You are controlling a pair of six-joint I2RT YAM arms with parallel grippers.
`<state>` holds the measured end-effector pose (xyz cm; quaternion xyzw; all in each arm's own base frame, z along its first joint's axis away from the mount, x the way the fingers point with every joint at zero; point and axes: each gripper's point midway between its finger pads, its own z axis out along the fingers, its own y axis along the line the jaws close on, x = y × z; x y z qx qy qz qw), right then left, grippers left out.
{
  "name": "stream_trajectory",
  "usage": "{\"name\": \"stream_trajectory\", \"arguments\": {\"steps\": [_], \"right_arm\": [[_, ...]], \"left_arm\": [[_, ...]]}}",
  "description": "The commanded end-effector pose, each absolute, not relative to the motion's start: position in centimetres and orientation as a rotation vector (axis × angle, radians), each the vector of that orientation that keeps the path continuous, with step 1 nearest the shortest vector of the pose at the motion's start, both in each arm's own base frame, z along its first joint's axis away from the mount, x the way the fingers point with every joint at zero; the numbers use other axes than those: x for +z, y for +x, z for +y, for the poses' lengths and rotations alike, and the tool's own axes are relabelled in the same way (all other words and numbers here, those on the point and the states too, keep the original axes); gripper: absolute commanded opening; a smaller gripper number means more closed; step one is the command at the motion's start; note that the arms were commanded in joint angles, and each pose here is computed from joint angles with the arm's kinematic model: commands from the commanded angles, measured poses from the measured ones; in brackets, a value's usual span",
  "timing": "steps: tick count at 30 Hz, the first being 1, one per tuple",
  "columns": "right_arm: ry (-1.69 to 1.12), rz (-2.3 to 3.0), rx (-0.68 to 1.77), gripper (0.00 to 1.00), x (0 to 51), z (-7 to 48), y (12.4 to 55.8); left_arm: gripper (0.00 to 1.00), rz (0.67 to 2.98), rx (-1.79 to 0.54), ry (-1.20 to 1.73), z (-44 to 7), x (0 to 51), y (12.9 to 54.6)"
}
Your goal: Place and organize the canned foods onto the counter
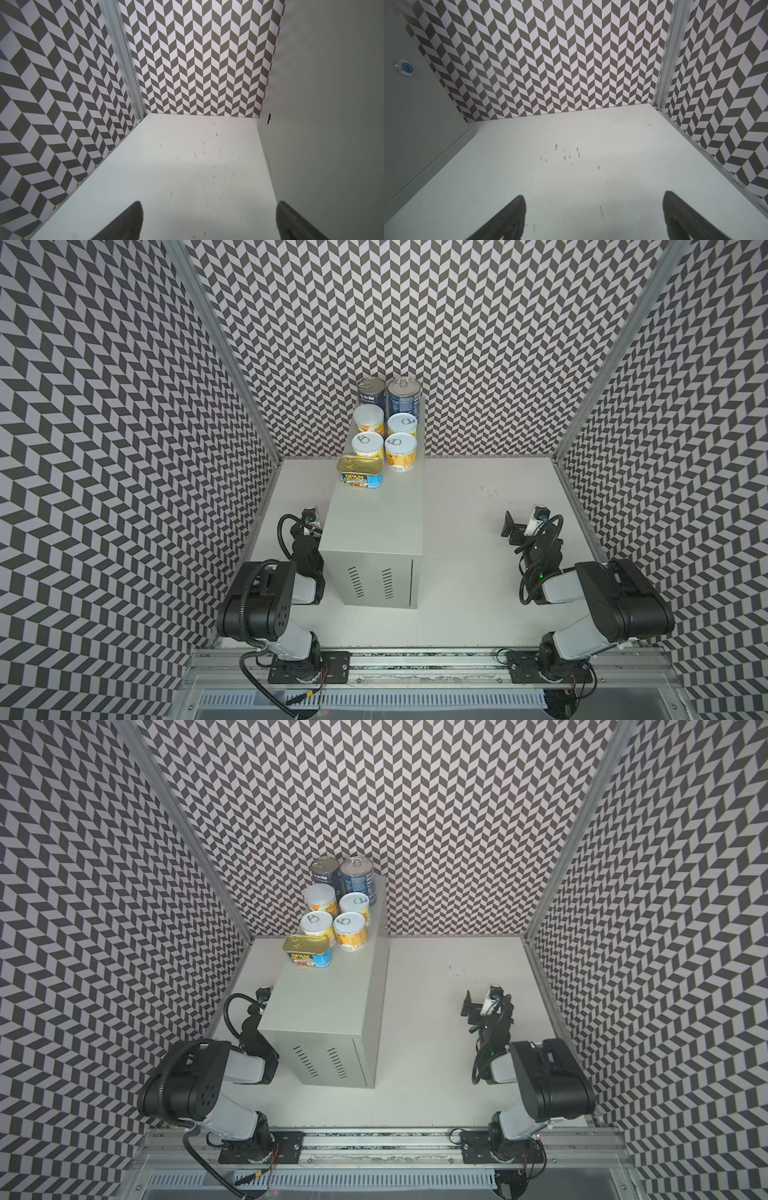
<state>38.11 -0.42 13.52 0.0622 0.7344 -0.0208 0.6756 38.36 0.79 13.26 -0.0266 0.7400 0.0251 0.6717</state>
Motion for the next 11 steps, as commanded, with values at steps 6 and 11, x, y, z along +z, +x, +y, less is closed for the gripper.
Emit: {"name": "stream_trajectory", "arguments": {"steps": [6,11], "right_arm": [[0.141,1.534,-0.041,0.99,16.04,-0.5,37.83],[0.142,1.537,-0.04,0.99,15.95,-0.52,37.83]], "left_arm": [[1.0,1.616,0.051,-0.046,0.5,14.63,38.43],[1.0,1.618,0.051,-0.046,0.5,14.58,38.43]]}}
